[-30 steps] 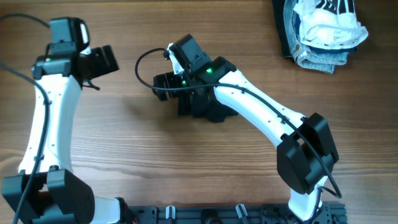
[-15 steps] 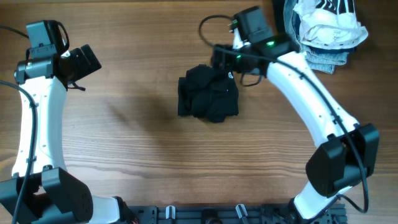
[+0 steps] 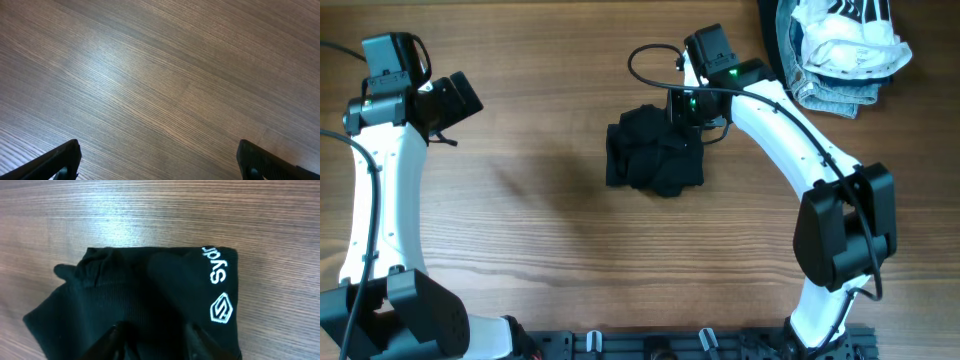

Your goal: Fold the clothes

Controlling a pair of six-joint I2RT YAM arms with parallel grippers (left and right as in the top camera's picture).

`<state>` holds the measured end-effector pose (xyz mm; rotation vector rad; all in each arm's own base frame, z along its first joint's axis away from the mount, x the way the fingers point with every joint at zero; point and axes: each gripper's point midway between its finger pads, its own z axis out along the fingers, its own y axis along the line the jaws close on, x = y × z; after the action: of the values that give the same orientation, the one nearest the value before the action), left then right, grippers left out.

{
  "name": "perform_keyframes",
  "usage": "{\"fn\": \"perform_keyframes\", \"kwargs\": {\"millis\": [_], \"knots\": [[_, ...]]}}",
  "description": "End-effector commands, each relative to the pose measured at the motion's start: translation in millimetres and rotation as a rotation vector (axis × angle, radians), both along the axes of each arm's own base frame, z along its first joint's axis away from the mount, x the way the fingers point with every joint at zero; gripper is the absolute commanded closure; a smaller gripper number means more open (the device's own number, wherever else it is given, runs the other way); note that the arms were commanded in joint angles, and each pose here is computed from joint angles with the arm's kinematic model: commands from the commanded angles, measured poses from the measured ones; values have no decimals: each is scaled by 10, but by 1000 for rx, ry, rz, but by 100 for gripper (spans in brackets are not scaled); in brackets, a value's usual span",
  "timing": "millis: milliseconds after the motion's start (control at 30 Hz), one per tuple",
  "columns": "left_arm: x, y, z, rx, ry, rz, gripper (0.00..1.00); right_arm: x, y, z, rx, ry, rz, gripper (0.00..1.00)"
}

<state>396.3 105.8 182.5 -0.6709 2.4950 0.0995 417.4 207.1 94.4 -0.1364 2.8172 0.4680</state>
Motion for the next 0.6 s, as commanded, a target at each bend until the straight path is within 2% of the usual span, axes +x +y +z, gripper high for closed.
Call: {"fn": "perform_keyframes", "kwargs": {"millis": [0, 100, 267, 433, 567], "knots": [[9, 27, 34, -1, -12, 20, 0, -60, 75, 3, 31, 17, 44, 80], [10, 27, 34, -1, -12, 20, 0, -101, 188, 34, 76, 22, 83, 95], [12, 27, 33, -1, -12, 20, 0, -165, 462, 105, 146, 10, 146, 96], [12, 27, 30, -1, -12, 20, 0, -129, 1028, 354, 290, -97, 221, 96], [11, 27, 29, -1, -11, 20, 0, -120, 1332, 406, 310, -165, 237, 96]]}}
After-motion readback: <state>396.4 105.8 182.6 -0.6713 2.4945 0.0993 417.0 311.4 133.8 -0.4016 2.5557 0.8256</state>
